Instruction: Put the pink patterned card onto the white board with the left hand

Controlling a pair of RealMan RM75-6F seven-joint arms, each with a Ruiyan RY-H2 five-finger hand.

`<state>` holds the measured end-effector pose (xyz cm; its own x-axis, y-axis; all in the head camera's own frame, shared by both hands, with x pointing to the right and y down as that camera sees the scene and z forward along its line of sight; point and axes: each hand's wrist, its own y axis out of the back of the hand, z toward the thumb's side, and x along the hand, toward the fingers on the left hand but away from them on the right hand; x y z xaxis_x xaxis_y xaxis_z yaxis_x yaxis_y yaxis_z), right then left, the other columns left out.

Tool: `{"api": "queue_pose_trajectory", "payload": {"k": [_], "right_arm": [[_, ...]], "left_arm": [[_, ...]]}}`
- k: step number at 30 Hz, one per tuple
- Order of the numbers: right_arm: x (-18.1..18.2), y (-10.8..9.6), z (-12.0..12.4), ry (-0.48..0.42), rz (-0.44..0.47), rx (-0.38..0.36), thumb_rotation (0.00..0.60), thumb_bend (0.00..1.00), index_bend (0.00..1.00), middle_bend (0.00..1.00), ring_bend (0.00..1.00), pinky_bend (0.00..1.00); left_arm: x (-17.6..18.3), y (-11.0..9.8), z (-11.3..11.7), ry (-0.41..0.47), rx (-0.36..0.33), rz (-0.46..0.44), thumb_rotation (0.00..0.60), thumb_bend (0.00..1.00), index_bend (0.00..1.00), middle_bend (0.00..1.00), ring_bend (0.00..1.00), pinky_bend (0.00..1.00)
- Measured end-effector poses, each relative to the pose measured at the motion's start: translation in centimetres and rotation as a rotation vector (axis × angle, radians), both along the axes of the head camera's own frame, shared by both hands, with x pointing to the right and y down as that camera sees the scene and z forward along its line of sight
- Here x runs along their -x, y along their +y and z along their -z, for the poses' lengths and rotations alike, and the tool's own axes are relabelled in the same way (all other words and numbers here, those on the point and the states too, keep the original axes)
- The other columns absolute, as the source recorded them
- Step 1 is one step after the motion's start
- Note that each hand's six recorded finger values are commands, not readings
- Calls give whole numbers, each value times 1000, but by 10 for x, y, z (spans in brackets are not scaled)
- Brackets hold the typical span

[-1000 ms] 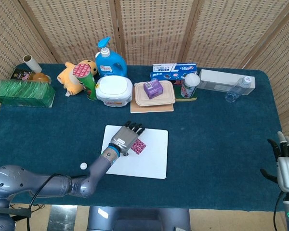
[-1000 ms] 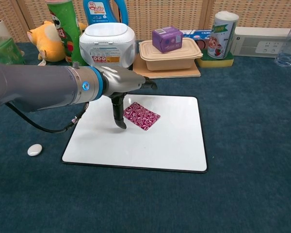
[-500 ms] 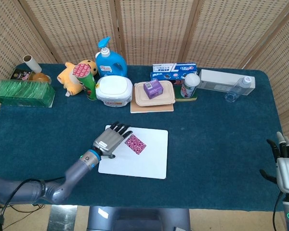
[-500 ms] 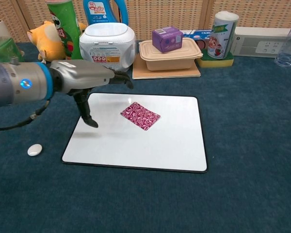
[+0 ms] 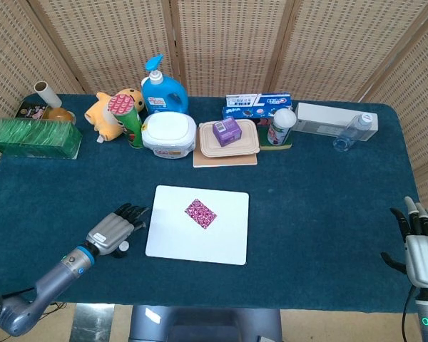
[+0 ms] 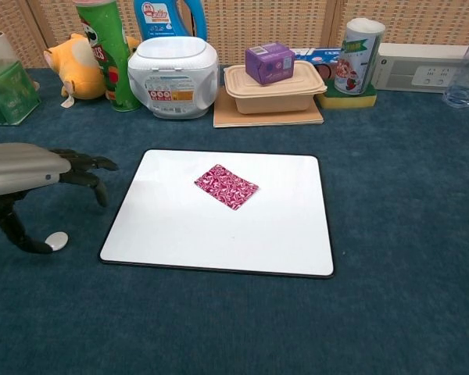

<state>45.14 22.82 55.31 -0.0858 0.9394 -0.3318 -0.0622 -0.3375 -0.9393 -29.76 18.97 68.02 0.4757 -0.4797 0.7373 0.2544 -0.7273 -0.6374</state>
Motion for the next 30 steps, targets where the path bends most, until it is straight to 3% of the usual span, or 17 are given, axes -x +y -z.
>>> {"api": "queue_pose_trajectory", "payload": {"k": [11, 19, 30], "right_arm": [[-1, -1, 0, -4, -3, 3, 600, 27, 154, 0, 0, 0], [-1, -1, 0, -5, -4, 0, 600, 27, 154, 0, 0, 0], [-1, 0, 1, -8, -2, -4, 600, 28, 155, 0, 0, 0]], "left_arm": [[18, 8, -9, -14, 21, 45, 600, 169, 290, 0, 0, 24], [18, 9, -11, -33, 14, 42, 600, 172, 401, 0, 0, 24], [16, 12, -12, -42, 5, 45, 600, 175, 404, 0, 0, 24]]}}
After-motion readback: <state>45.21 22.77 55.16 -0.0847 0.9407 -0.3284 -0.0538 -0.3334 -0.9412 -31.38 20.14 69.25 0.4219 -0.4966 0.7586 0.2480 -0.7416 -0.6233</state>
